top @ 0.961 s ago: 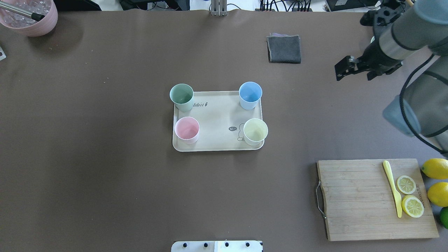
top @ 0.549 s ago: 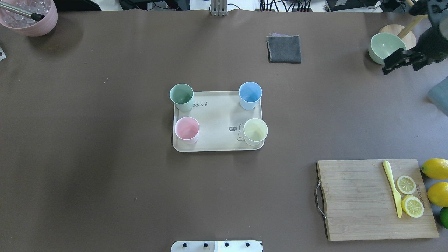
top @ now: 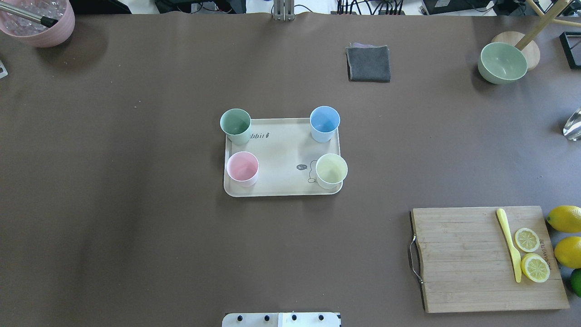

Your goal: Place all cups on tray

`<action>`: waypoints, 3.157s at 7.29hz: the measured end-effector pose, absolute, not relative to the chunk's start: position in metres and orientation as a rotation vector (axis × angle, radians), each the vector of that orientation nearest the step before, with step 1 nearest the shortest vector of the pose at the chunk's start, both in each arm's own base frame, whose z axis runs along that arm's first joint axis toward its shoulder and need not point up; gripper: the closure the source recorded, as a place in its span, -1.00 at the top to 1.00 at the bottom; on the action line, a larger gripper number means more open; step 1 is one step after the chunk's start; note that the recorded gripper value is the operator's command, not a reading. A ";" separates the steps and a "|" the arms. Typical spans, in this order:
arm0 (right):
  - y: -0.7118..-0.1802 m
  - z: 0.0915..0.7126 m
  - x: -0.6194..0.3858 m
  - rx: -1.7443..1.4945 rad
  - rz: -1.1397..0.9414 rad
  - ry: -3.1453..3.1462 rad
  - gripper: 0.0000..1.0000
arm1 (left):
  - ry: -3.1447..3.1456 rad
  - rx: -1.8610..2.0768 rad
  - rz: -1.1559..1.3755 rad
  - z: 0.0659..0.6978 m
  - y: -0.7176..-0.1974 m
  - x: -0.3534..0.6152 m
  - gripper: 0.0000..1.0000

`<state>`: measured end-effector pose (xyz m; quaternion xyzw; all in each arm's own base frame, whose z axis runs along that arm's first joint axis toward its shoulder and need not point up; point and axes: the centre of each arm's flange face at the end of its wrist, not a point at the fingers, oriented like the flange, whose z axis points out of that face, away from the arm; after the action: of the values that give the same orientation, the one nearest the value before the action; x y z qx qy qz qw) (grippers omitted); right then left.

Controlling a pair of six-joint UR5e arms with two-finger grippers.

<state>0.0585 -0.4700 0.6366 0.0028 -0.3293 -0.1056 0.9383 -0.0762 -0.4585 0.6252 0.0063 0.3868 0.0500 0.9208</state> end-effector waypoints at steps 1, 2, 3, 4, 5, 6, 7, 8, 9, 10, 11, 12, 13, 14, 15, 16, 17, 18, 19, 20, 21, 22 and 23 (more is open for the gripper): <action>-0.461 0.664 0.073 -0.017 -0.209 -0.675 1.00 | 0.798 0.015 0.102 0.617 -0.460 -0.076 0.97; -0.448 0.685 0.080 -0.042 -0.194 -0.679 1.00 | 0.800 0.018 0.104 0.614 -0.459 -0.076 0.97; -0.441 0.694 0.084 -0.054 -0.181 -0.682 1.00 | 0.801 0.017 0.105 0.615 -0.457 -0.075 0.97; -0.438 0.696 0.086 -0.055 -0.174 -0.684 1.00 | 0.802 0.012 0.104 0.618 -0.454 -0.075 0.97; -0.438 0.694 0.086 -0.052 -0.173 -0.685 1.00 | 0.801 0.001 0.100 0.623 -0.449 -0.075 0.97; -0.439 0.692 0.086 -0.048 -0.173 -0.686 1.00 | 0.799 -0.008 0.097 0.628 -0.444 -0.075 0.97; -0.439 0.691 0.086 -0.044 -0.174 -0.686 1.00 | 0.797 -0.007 0.097 0.628 -0.442 -0.075 0.97; -0.440 0.689 0.086 -0.040 -0.176 -0.687 1.00 | 0.796 -0.005 0.098 0.627 -0.442 -0.075 0.97; -0.441 0.688 0.086 -0.037 -0.177 -0.688 1.00 | 0.795 -0.003 0.099 0.627 -0.442 -0.076 0.97; -0.441 0.687 0.086 -0.035 -0.177 -0.689 1.00 | 0.795 -0.001 0.099 0.626 -0.442 -0.076 0.97; -0.442 0.686 0.085 -0.034 -0.177 -0.694 1.00 | 0.795 0.002 0.100 0.626 -0.442 -0.076 0.97; -0.441 0.687 0.085 -0.036 -0.178 -0.701 1.00 | 0.794 0.008 0.102 0.625 -0.442 -0.076 0.97; -0.439 0.688 0.085 -0.038 -0.177 -0.702 1.00 | 0.792 0.017 0.106 0.625 -0.442 -0.076 0.97; -0.440 0.688 0.085 -0.038 -0.176 -0.702 1.00 | 0.792 0.023 0.108 0.624 -0.443 -0.076 0.97; -0.440 0.688 0.085 -0.038 -0.175 -0.703 1.00 | 0.792 0.026 0.109 0.624 -0.443 -0.076 0.97; -0.440 0.688 0.085 -0.038 -0.175 -0.704 1.00 | 0.792 0.027 0.110 0.623 -0.443 -0.076 0.97; -0.440 0.687 0.084 -0.036 -0.175 -0.707 1.00 | 0.791 0.028 0.110 0.623 -0.443 -0.076 0.97; -0.440 0.687 0.084 -0.035 -0.175 -0.710 1.00 | 0.791 0.028 0.110 0.623 -0.443 -0.076 0.97; -0.440 0.687 0.084 -0.034 -0.176 -0.714 1.00 | 0.791 0.028 0.110 0.623 -0.443 -0.076 0.97; -0.440 0.686 0.083 -0.031 -0.177 -0.722 1.00 | 0.792 0.029 0.111 0.623 -0.443 -0.076 0.97; -0.440 0.686 0.082 -0.029 -0.177 -0.732 1.00 | 0.792 0.029 0.111 0.623 -0.443 -0.076 0.97; -0.440 0.686 0.082 -0.028 -0.178 -0.738 1.00 | 0.791 0.028 0.110 0.623 -0.443 -0.076 0.97; -0.439 0.686 0.082 -0.028 -0.178 -0.741 1.00 | 0.791 0.028 0.110 0.623 -0.443 -0.076 0.97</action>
<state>0.0818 -0.4392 0.6860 -0.0137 -0.3617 -0.0870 0.9281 -0.0764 -0.4431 0.6231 0.0137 0.3850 0.0537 0.9212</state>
